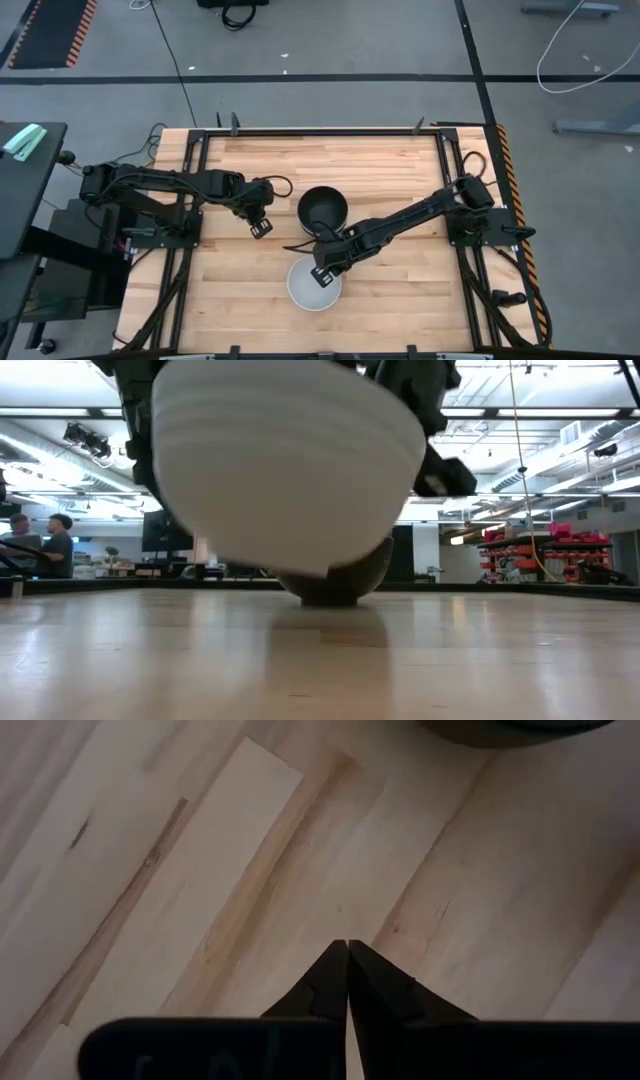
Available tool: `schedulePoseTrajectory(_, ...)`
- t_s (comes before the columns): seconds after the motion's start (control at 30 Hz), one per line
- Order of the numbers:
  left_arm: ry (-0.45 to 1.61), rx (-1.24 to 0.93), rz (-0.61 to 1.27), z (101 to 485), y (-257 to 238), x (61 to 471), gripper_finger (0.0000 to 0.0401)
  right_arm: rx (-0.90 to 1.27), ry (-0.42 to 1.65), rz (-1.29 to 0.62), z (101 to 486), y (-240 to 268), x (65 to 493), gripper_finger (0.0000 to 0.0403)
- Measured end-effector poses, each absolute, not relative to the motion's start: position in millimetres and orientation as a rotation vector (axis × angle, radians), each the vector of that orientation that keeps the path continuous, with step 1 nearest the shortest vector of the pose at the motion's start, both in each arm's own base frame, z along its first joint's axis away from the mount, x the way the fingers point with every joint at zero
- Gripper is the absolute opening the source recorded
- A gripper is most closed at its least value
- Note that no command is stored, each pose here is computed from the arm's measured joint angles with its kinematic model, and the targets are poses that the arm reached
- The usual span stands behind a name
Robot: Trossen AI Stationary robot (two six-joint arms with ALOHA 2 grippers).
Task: Nest bowls inside each other
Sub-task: Stack the white bowl on top of the stacked bowls
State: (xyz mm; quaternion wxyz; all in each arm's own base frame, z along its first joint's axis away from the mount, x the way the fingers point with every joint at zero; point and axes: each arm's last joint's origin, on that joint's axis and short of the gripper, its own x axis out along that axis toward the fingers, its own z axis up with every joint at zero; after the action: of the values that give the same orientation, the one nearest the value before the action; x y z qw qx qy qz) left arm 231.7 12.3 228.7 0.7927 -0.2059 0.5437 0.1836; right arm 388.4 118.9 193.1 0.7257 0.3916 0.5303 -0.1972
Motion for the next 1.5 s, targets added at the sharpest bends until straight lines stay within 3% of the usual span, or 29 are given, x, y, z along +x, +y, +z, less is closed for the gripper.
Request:
schedulePoseTrajectory(0.47, 1.14, -0.407, 0.424, 229.5, 14.4, 233.3, 0.0032, 0.782, 1.026, -0.563, 284.7, 71.7, 349.3, 0.0003)
schedulePoseTrajectory(0.73, 1.129, -0.409, 0.424, 229.9, 14.4, 234.3, 0.002, 0.752, 0.98, -0.621, 309.4, 18.2, 335.1, 0.0002)
schedulePoseTrajectory(1.03, 1.127, -0.406, 0.43, 229.9, 14.6, 234.3, 0.0024, 0.765, 1.005, -0.656, 307.1, -33.5, 334.5, 0.0002)
schedulePoseTrajectory(1.5, 1.107, -0.43, 0.455, 230.5, 21.3, 235.1, 0.0015, 0.768, 1.102, -0.632, 281.7, -51.0, 348.0, 0.0002)
